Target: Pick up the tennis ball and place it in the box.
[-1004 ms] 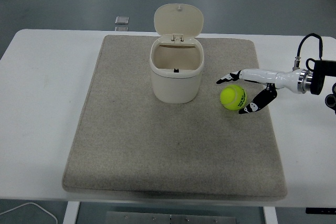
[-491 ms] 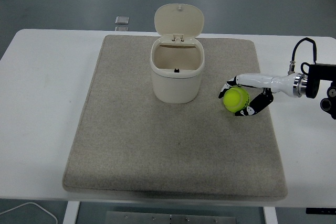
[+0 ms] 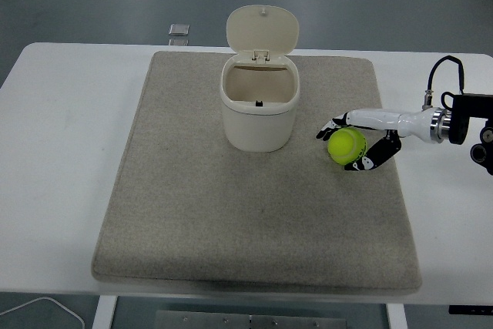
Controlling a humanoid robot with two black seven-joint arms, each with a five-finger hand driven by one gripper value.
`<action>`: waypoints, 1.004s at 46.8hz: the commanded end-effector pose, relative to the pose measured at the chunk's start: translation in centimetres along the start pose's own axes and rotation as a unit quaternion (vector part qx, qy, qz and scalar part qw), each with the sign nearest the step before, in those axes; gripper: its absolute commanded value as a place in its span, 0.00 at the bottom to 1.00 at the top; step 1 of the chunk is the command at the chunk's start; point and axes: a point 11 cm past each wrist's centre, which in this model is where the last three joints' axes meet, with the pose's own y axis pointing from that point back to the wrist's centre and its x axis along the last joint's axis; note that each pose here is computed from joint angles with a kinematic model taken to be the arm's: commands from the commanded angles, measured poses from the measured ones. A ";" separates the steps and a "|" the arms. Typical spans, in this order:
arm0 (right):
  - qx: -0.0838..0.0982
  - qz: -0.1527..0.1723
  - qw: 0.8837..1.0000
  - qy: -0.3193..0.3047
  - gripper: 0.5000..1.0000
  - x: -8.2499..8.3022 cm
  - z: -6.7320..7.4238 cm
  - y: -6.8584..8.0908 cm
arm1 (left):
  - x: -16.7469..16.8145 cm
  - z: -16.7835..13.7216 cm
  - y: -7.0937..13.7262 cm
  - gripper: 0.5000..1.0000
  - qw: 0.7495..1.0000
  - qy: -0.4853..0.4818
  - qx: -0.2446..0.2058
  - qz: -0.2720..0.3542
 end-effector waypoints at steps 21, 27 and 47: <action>-0.007 -0.008 1.000 -0.004 0.79 0.2 0.5 0.3 | 0.0 0.0 0.0 0.99 1.000 0.000 0.000 0.000; -0.010 -0.008 1.000 -0.003 0.63 0.2 0.6 0.4 | 0.0 0.0 0.0 0.99 1.000 0.000 0.000 0.000; -0.012 -0.007 1.000 0.001 0.31 0.5 0.6 0.4 | 0.0 0.0 0.0 0.99 1.000 0.000 0.000 0.000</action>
